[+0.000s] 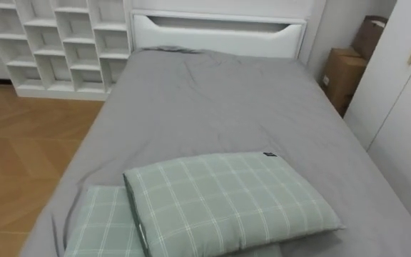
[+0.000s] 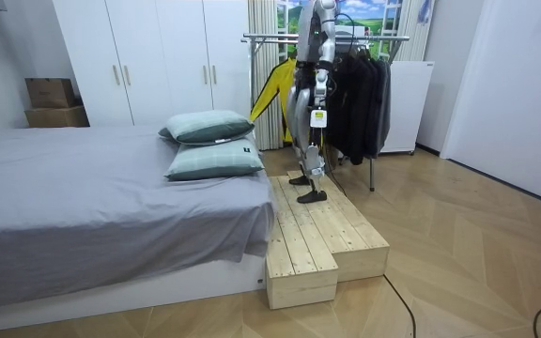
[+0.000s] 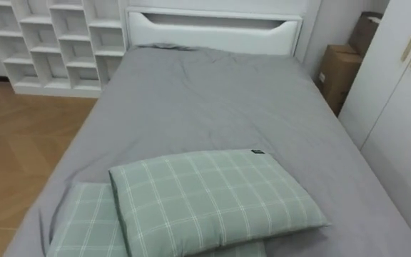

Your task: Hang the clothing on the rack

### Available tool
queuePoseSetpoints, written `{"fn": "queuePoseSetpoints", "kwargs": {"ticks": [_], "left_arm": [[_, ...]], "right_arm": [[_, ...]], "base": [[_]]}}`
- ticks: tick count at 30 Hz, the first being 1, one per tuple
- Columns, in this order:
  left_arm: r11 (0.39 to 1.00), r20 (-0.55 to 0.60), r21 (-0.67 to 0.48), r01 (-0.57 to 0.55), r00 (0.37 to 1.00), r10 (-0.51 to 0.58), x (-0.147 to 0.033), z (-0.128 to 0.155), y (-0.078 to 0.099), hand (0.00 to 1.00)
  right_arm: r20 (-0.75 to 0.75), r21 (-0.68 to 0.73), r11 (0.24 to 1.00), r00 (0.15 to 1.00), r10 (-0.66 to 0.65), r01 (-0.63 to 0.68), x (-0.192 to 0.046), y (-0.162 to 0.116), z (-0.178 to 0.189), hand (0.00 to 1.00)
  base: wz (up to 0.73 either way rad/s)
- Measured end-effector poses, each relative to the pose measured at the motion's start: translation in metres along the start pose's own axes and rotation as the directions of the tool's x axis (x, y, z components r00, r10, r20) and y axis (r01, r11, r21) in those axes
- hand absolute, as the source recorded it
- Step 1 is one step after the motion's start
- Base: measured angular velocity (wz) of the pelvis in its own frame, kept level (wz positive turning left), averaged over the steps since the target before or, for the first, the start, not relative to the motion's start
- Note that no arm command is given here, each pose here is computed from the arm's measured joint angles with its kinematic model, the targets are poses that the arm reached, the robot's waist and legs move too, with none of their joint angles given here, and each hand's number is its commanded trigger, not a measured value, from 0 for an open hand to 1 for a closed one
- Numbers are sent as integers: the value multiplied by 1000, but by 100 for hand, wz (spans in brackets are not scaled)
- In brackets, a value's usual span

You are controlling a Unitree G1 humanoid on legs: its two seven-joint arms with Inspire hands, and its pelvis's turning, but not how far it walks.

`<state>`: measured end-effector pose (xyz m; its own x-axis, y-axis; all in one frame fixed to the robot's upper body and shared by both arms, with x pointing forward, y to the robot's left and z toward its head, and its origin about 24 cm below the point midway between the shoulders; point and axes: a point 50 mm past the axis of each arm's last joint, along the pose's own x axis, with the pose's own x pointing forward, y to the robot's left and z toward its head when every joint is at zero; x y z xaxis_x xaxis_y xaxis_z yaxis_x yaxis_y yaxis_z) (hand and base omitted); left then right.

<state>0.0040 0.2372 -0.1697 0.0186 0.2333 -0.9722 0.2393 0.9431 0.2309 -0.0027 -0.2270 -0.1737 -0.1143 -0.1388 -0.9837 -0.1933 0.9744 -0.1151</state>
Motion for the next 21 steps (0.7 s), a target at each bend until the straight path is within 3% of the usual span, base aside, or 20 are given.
{"fn": "queuePoseSetpoints", "kwargs": {"ticks": [7,21], "left_arm": [[1000,-55,-4,17,998,-17,0,-13,-6,0],[990,-48,144,12,999,-5,0,-5,-5,0]], "right_arm": [[-64,2,995,993,95,-95,0,6,-10,0],[-42,-23,994,994,104,-105,-1,5,0,0]], "base": [[4],[0]]}}
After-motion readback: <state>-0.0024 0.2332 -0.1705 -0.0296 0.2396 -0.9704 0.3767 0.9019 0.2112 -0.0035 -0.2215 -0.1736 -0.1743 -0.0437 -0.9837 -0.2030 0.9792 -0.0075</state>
